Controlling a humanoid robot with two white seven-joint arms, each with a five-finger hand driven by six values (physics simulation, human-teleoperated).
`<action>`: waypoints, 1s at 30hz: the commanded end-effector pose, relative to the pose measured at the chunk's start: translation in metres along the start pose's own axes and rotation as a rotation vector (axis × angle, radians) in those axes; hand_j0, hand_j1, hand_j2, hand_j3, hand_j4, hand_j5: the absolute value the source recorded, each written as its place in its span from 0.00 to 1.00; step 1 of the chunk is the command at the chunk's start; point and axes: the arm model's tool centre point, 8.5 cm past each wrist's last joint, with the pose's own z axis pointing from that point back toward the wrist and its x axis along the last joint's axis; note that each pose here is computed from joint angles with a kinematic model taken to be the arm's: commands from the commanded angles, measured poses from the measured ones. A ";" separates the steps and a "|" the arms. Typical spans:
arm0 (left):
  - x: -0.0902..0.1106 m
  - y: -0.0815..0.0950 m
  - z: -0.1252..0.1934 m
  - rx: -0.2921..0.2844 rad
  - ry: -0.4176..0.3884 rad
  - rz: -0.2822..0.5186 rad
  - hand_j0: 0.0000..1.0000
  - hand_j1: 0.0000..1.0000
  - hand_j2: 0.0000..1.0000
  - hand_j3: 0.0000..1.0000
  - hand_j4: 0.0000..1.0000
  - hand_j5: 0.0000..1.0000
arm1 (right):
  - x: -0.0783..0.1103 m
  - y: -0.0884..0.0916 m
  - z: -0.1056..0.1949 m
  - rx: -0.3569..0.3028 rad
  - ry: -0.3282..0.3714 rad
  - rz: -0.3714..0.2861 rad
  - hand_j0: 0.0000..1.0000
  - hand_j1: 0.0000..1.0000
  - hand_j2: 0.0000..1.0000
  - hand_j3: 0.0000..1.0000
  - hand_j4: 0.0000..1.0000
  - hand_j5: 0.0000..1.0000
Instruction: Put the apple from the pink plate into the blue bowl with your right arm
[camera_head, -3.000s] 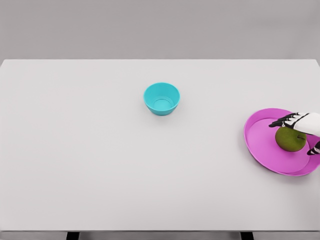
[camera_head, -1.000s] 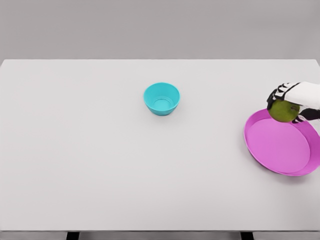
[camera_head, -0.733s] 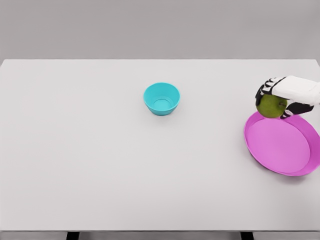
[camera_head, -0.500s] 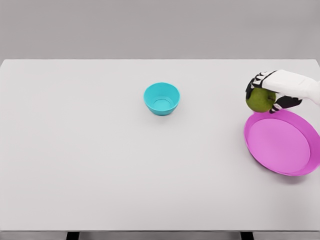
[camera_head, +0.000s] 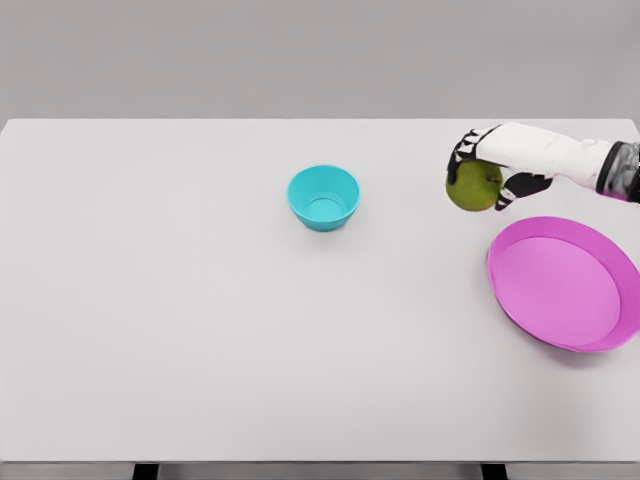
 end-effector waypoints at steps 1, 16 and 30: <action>0.000 0.000 0.000 0.000 0.000 0.000 1.00 1.00 1.00 1.00 1.00 1.00 | 0.005 0.005 -0.010 0.009 -0.021 -0.012 0.45 0.45 0.45 0.45 0.45 0.45; 0.000 0.000 0.000 0.000 0.000 0.000 1.00 1.00 1.00 1.00 1.00 1.00 | 0.021 -0.006 -0.043 -0.022 -0.064 0.010 0.38 0.38 0.38 0.38 0.38 0.38; 0.000 0.000 0.000 0.000 0.000 0.000 1.00 1.00 1.00 1.00 1.00 1.00 | 0.047 -0.022 -0.078 -0.061 -0.128 0.044 0.38 0.38 0.38 0.38 0.38 0.38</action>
